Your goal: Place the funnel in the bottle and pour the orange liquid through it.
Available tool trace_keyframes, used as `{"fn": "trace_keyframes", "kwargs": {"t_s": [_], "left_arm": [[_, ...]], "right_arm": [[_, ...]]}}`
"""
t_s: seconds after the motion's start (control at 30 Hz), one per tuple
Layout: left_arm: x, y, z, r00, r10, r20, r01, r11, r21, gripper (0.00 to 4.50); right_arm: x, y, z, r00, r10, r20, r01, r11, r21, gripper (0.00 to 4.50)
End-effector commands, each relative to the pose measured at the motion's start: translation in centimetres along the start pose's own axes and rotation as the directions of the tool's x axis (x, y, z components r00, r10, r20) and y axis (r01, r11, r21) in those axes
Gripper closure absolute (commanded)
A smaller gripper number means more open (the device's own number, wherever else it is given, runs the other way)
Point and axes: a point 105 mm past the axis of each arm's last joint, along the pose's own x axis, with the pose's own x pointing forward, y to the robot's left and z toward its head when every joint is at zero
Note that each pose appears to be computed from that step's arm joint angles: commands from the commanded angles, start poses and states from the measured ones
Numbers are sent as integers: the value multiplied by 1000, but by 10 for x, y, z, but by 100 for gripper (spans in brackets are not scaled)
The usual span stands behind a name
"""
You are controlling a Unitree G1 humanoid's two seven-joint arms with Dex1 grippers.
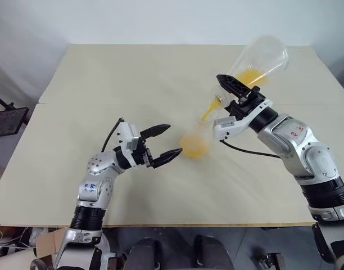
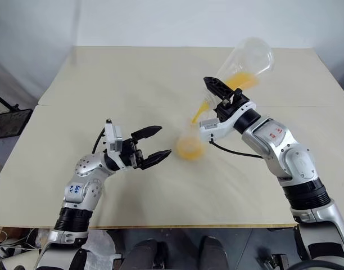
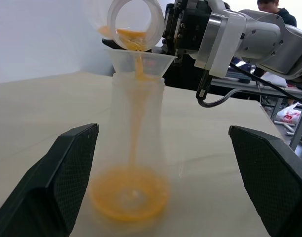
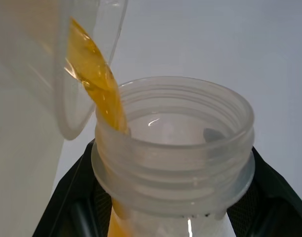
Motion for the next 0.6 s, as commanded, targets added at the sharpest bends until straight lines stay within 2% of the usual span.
{"fn": "trace_keyframes", "kwargs": {"t_s": [0.03, 0.6], "left_arm": [[4, 2, 9, 999, 13, 43, -15, 999, 35, 0], [7, 4, 9, 998, 17, 58, -20, 998, 52, 0]], "right_arm": [[-1, -22, -5, 997, -75, -4, 75, 996, -55, 203], [-2, -25, -5, 996, -83, 12, 84, 993, -88, 203]]}}
